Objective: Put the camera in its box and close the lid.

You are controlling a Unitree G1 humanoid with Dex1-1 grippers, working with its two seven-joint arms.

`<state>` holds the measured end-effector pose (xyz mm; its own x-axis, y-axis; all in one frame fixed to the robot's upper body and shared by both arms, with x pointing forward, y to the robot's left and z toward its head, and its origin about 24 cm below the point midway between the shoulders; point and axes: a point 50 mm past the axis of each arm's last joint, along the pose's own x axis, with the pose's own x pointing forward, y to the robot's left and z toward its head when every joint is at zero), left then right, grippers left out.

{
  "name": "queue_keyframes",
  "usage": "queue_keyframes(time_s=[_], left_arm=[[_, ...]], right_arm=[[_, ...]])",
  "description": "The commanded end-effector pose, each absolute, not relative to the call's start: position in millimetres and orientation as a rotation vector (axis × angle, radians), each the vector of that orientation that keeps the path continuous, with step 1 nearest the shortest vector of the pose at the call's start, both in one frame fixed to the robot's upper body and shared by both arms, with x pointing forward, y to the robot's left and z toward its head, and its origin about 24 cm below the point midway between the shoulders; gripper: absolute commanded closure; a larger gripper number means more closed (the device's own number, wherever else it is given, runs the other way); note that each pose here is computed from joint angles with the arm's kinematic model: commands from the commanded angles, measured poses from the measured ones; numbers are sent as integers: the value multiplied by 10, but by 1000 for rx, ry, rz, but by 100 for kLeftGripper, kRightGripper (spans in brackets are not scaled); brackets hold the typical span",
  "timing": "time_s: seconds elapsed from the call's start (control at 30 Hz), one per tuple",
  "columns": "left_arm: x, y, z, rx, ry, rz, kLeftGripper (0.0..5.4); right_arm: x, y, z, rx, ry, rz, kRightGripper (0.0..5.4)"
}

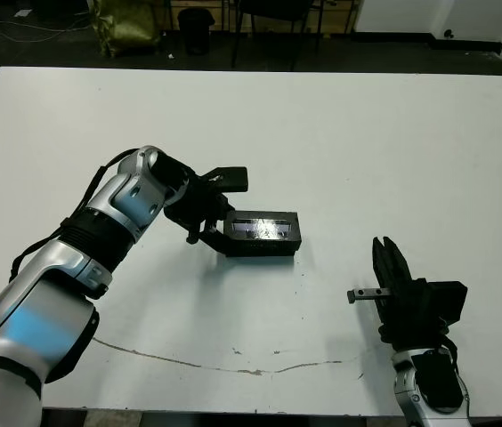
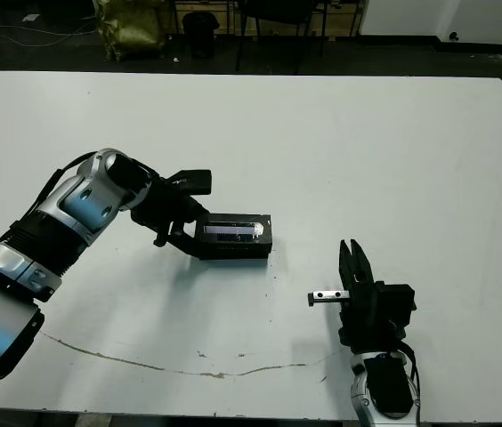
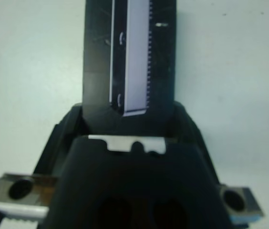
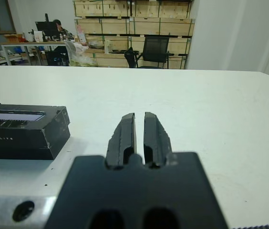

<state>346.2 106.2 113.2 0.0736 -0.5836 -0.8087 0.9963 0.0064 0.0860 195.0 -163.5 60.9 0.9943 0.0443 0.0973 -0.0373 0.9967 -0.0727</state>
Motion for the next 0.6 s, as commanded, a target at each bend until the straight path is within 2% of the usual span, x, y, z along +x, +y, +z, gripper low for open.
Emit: queue_keyframes(time_s=[0.03, 0.6], left_arm=[[3435, 1171, 1003, 803, 758, -1369, 297], [3421, 1036, 990, 812, 748, -1394, 297]], right_arm=[[1922, -1664, 553, -81, -67, 28, 540], [1902, -1655, 542, -75, -51, 33, 540]])
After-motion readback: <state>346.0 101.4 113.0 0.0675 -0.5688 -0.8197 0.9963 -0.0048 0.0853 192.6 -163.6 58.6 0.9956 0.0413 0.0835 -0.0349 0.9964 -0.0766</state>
